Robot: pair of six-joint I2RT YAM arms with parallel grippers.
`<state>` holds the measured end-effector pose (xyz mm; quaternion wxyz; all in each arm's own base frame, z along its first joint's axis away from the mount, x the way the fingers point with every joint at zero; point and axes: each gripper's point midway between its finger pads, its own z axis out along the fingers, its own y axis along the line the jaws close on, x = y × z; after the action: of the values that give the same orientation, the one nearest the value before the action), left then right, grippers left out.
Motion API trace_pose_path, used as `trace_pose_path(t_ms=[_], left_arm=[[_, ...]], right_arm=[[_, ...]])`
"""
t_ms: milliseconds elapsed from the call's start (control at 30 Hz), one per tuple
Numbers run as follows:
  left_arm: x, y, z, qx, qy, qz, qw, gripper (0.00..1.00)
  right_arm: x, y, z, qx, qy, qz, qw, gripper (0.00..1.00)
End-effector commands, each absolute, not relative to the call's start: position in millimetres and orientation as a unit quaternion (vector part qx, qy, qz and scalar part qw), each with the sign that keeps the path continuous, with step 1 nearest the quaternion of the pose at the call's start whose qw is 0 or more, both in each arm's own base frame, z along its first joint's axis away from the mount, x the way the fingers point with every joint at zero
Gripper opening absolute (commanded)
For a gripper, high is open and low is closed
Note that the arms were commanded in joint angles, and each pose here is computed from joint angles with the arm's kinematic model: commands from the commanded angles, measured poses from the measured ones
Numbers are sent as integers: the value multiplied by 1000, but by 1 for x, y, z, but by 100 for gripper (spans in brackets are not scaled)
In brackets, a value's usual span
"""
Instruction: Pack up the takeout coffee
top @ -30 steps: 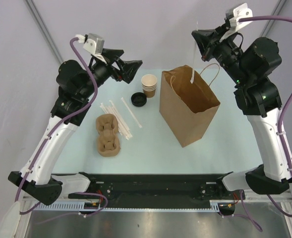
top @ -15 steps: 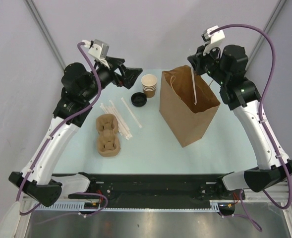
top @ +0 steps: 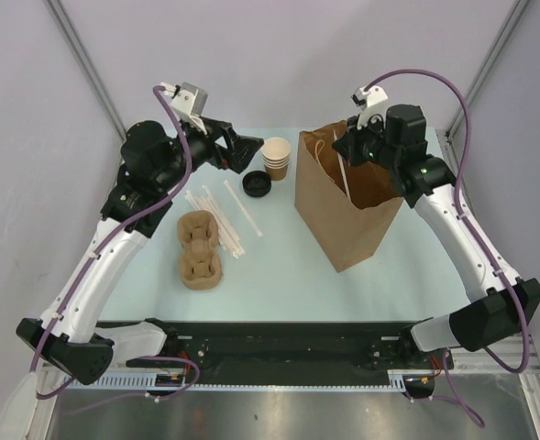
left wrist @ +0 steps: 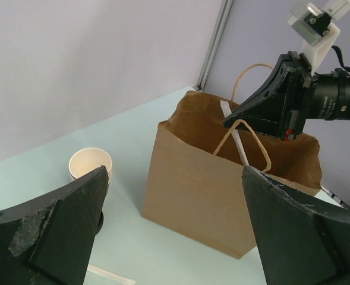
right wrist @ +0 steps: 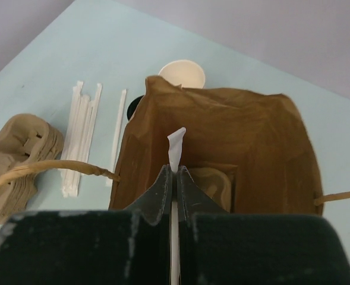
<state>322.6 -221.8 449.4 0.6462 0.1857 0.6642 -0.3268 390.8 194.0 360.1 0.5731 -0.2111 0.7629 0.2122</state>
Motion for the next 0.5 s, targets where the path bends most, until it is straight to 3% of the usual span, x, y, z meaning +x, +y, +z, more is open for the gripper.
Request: trace_pose_path(t_ms=[0,200,233,267,400,467], left_arm=[[320,-217,443,170,677,-332,634,99],[319,-216,432,172,690,-330,621,99],[319,-216,430,171,692,-330,618,99],[319,-215,429,170,695,-330,616,99],[321,-212,424,162,704,-336,604,99],[320,-211,422,163,707,-339,599,99]], right_arm=[[393,202,334,-216,777,232,544,0],[400,204,317,-209,789,231,530,2],[402,205,318,-201,789,234,531,7],[402,204,318,-197,790,233,531,24],[402,204,325,-193,786,237,537,60],[400,205,334,-192,780,242,544,64]])
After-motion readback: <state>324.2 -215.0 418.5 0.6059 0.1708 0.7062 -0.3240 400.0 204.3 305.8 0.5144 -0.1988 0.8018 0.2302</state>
